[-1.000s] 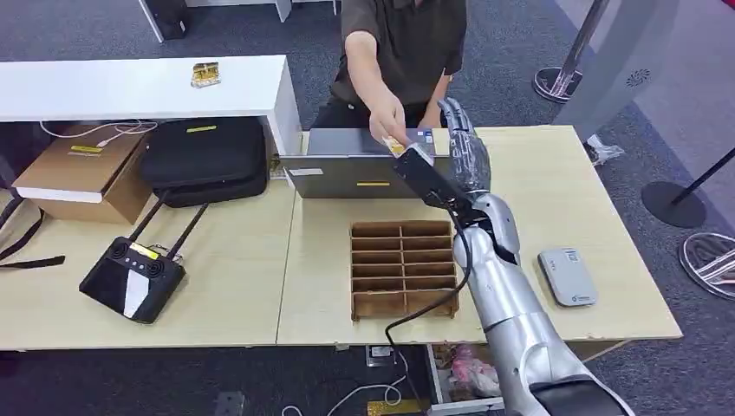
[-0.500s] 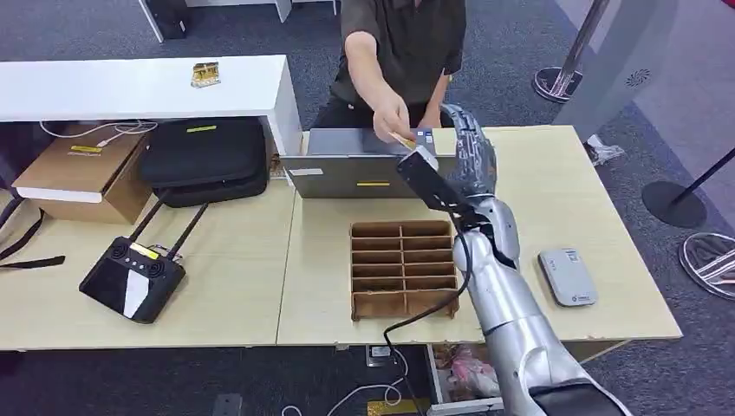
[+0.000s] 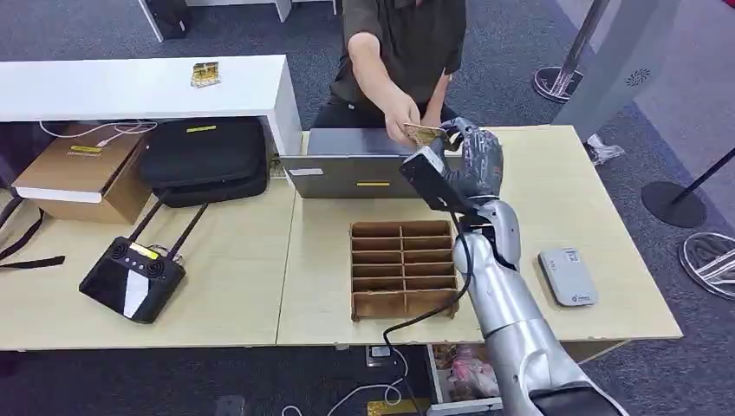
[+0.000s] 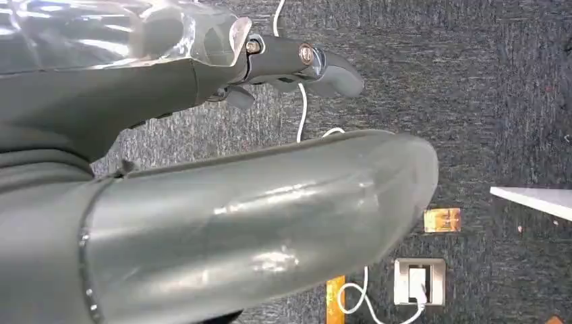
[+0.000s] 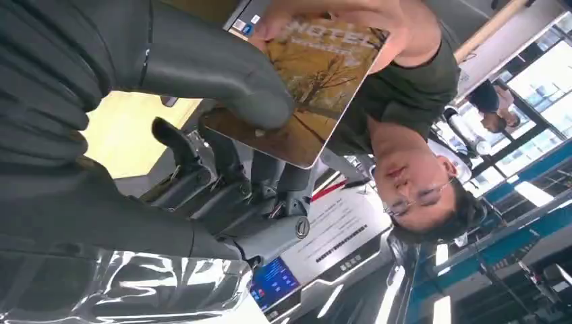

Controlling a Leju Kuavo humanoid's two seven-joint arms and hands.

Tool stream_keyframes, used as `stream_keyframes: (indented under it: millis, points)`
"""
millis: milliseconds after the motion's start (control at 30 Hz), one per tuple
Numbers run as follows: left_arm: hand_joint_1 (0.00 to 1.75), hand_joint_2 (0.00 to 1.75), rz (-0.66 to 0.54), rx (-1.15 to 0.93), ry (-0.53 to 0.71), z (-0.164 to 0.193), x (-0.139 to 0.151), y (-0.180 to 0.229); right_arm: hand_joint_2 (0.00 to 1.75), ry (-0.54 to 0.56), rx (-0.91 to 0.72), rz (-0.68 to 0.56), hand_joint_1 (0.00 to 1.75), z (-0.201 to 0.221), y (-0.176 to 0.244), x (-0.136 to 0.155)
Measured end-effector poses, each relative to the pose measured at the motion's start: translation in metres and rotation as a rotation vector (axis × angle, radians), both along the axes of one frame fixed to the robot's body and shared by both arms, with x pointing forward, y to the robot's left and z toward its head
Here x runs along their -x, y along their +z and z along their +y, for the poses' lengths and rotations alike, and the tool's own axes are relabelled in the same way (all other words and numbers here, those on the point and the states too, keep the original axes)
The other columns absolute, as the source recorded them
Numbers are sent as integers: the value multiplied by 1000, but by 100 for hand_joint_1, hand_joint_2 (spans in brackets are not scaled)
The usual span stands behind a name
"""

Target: Pass the card to the sensor for recognition and then transmit it.

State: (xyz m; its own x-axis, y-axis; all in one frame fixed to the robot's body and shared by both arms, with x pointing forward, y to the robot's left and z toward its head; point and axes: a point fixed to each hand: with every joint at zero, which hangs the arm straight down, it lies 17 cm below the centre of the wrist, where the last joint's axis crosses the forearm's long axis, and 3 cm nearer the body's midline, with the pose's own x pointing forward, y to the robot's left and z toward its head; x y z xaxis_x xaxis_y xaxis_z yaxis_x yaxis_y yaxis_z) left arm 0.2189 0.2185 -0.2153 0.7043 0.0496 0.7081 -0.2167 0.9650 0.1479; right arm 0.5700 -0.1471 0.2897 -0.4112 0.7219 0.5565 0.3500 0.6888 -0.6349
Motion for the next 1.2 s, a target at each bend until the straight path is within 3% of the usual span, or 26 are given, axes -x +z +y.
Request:
stream_keyframes:
  millis: [367, 567, 767, 1033, 1200]
  points:
    - [0, 0, -2, 0, -6, -1, -1, 0, 175, 0, -34, 18, 175, -3, -4, 3]
    - [0, 0, 2, 1, -2, 0, 1, 0, 175, 192, -323, 214, 175, 1, -24, -3]
    - [0, 0, 10, 2, 23, 4, 6, -2, 175, 359, -578, 349, 175, -23, -33, -6]
    - [0, 0, 29, -18, 60, 15, 21, -7, 175, 233, -549, 269, 175, -123, -21, -11]
    - [0, 0, 24, -23, 88, 20, 23, -7, 175, 101, -436, 257, 175, -178, -24, -9]
